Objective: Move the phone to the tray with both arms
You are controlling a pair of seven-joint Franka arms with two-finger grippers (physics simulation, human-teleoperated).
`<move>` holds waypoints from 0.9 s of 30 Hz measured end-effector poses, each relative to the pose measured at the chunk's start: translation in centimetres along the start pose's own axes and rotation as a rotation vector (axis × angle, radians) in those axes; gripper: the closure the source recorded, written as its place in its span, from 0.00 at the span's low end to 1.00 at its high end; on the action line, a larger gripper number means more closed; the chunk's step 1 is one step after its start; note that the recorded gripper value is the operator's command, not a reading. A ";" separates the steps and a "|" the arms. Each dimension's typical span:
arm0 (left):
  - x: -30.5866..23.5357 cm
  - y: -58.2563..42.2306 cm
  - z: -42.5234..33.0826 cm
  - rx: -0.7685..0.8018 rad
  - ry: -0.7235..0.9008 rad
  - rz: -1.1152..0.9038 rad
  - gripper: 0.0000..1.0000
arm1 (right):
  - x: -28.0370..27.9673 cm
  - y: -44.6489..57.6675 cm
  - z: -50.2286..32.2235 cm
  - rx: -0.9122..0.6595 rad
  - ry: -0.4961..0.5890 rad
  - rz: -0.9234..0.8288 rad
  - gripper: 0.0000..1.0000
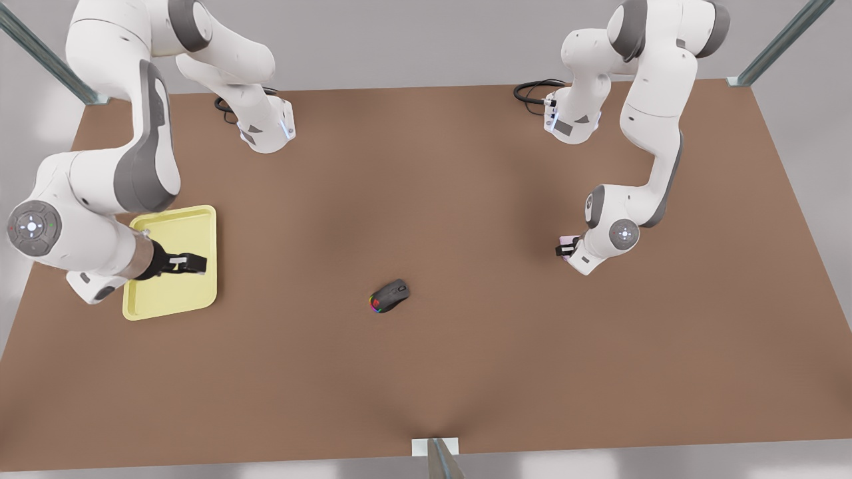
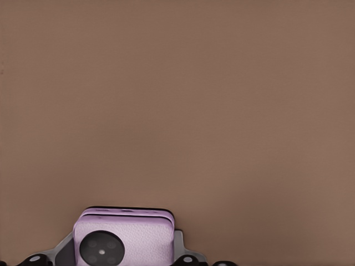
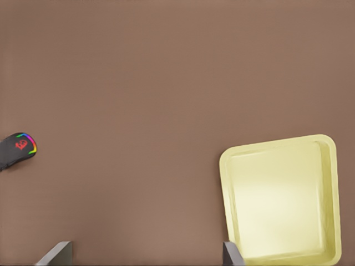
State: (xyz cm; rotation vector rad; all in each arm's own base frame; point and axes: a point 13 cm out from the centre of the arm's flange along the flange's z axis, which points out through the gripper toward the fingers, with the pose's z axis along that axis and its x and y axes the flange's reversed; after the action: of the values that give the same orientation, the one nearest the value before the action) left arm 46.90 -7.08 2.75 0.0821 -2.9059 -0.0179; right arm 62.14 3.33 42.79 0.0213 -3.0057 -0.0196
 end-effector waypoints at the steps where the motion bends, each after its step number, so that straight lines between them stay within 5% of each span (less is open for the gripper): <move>1: 0.0 0.0 0.0 0.000 -0.001 -0.002 0.35 | 0.2 0.1 -0.6 0.002 0.000 -0.002 0.00; 7: -0.4 0.0 -0.6 0.001 -0.011 -0.017 0.36 | 0.8 -2.4 -0.2 0.043 0.045 0.030 0.00; 14: -1.1 -6.3 -4.0 -0.005 -0.053 0.042 0.36 | 0.3 -4.6 -1.9 0.051 -0.024 0.063 0.00; 20: -1.9 -31.5 -12.7 0.026 -0.124 0.227 0.36 | 0.1 -4.5 -2.8 0.039 -0.059 0.065 0.00; 27: 9.4 -54.0 -8.1 0.046 -0.038 0.264 0.35 | -0.7 -3.6 -2.5 0.019 -0.078 0.057 0.00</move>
State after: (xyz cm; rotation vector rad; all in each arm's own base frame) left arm 42.57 -61.61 11.78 -0.2964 -2.9304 0.0928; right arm 63.24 -0.29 45.10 -0.0640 -3.0828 0.0135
